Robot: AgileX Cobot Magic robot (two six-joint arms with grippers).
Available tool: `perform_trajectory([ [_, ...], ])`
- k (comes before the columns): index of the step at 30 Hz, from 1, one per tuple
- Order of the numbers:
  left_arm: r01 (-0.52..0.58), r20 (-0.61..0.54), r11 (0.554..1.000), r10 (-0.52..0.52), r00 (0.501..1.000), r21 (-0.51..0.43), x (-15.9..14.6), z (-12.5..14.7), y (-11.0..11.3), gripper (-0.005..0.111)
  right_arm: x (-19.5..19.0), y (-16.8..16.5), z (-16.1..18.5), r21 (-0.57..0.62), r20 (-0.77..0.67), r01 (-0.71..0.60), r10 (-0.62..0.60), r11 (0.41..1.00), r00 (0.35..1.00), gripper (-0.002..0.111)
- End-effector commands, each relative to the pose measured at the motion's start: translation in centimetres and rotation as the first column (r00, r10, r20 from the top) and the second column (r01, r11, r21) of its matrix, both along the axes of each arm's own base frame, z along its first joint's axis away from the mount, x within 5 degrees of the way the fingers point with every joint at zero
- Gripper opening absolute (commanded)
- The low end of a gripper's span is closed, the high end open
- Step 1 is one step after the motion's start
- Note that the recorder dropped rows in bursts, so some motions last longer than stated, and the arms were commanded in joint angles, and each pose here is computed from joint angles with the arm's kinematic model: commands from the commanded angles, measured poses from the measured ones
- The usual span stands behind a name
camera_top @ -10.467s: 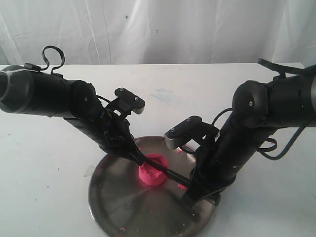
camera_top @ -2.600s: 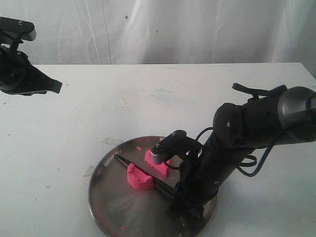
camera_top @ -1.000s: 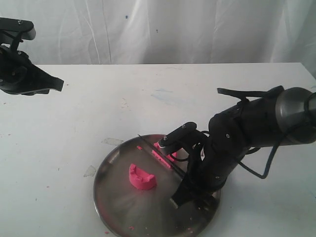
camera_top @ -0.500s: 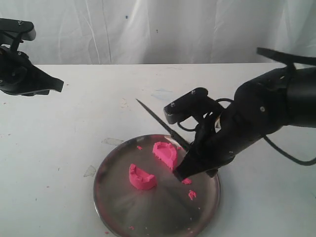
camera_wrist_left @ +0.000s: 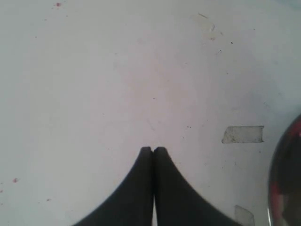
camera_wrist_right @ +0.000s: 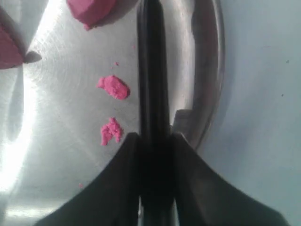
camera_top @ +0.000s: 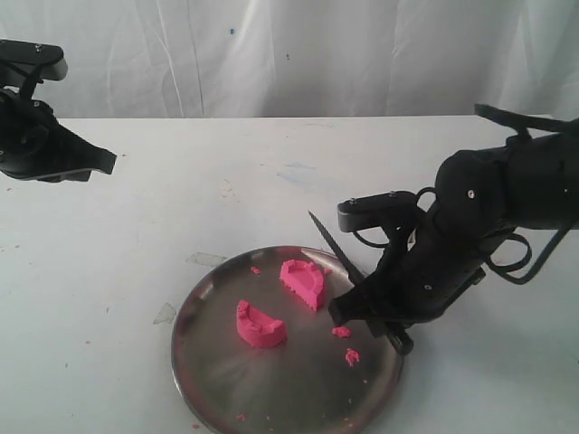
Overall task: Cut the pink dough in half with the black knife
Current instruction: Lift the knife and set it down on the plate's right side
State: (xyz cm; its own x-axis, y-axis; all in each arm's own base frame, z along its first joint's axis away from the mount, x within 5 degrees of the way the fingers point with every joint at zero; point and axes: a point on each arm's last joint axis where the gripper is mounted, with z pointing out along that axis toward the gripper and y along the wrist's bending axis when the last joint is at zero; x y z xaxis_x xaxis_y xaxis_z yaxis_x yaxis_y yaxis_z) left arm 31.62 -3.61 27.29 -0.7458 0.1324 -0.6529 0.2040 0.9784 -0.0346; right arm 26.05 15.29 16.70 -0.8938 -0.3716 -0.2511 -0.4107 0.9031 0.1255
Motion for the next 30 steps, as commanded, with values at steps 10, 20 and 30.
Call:
perform_trajectory([
  [10,-0.009,-0.024,0.999,0.008,1.000,-0.034,-0.4,0.0,-0.2,0.000,0.3,0.6,-1.0,0.062,-0.028,-0.007,0.008,0.998,1.000,0.000],
  [20,-0.008,-0.029,0.999,0.007,1.000,-0.034,-0.4,0.0,-0.2,0.000,0.4,0.7,-2.0,0.047,-0.050,-0.008,0.011,0.999,0.999,0.014],
  [30,-0.008,-0.029,0.999,0.007,1.000,-0.034,-0.4,0.0,-0.2,0.000,0.4,0.7,-2.0,0.042,-0.040,-0.047,0.049,0.998,0.998,0.017],
])
